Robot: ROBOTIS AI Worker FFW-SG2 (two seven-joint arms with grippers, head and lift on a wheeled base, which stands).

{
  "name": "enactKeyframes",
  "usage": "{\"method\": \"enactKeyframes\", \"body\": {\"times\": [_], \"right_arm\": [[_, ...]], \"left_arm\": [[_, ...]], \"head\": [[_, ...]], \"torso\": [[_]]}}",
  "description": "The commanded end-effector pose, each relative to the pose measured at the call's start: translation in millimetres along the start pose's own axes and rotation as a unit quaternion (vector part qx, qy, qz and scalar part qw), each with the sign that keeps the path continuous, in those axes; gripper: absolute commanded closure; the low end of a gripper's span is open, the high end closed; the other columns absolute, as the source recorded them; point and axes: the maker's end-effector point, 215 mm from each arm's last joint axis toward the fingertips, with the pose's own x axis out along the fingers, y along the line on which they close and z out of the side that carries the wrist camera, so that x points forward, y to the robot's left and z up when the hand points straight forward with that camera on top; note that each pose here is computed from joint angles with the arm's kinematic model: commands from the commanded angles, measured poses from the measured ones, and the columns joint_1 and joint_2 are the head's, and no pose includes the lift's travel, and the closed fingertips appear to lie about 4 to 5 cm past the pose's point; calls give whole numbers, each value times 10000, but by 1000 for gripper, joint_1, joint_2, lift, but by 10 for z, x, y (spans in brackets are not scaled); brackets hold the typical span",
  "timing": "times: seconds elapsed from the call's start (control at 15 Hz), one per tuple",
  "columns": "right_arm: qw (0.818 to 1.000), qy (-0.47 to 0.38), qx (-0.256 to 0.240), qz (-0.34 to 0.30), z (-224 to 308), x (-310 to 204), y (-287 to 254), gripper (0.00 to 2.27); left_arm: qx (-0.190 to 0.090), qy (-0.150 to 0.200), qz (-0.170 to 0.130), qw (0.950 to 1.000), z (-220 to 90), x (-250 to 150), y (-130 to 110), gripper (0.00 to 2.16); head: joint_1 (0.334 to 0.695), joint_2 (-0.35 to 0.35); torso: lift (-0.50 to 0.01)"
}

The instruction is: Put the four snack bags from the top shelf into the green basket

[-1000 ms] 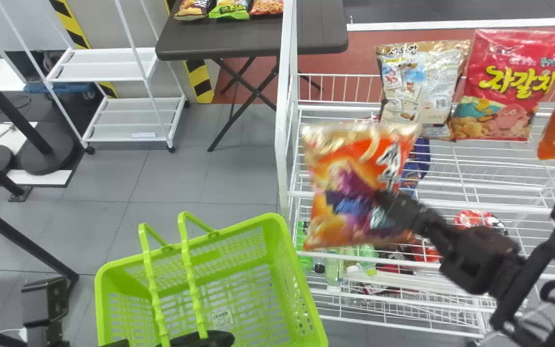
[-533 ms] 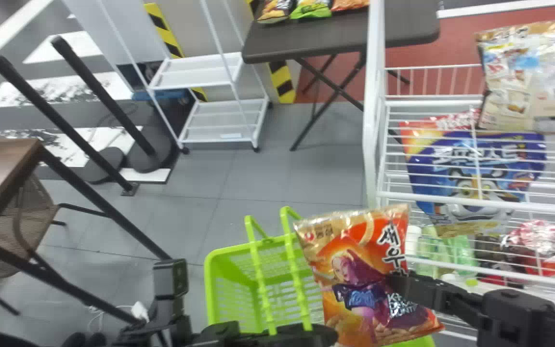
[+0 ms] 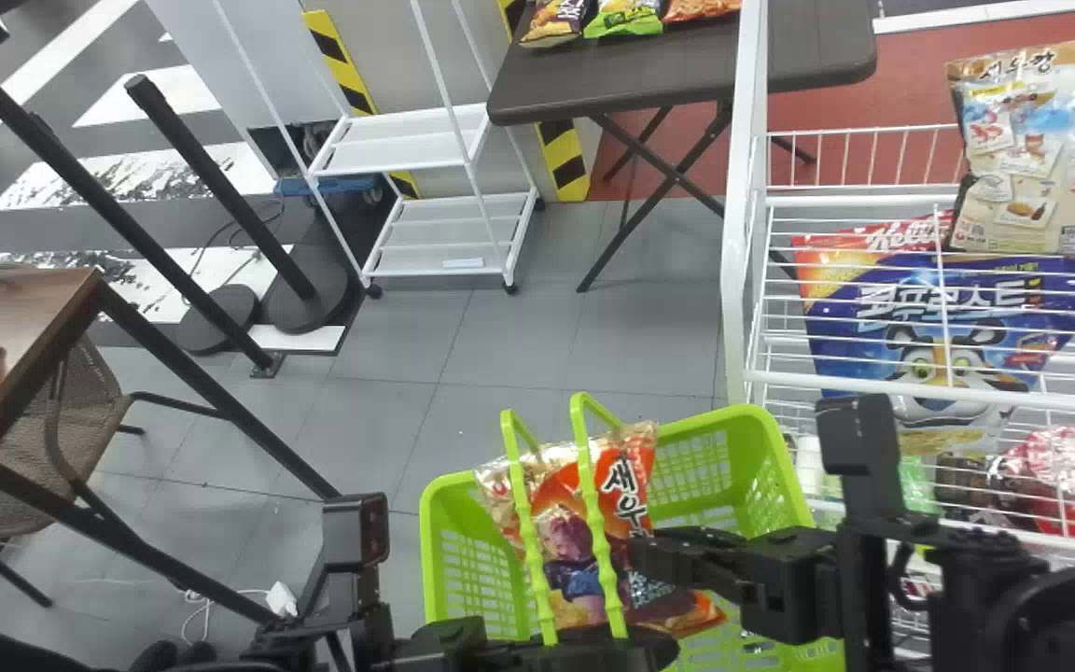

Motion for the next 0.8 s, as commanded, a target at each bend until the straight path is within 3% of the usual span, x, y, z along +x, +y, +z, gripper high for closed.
{"method": "enactKeyframes", "body": {"times": [0.0,0.2,0.47,0.53,0.73], "right_arm": [[9997,62,211,69,-3,-87,12,19],[9987,-316,347,-219,332,-502,-244,46],[9799,-1393,270,-1401,1263,-1597,-1153,56],[9733,-1626,185,-1608,1519,-1794,-1283,56],[9400,-2144,-192,-2649,2079,-2140,-1862,63]], "left_arm": [[-5,-10,-35,10000,2,-12,-14,2145],[14,-7,-28,10000,13,-17,-14,2145],[10,4,5,10000,21,-60,-3,2145],[3,2,5,10000,18,-61,1,2145],[36,4,-9,10000,57,-55,13,2145]], "head": [[695,350],[695,350],[695,350],[695,255],[695,118]], "torso": [[0],[0],[0],[0],[0]]}}
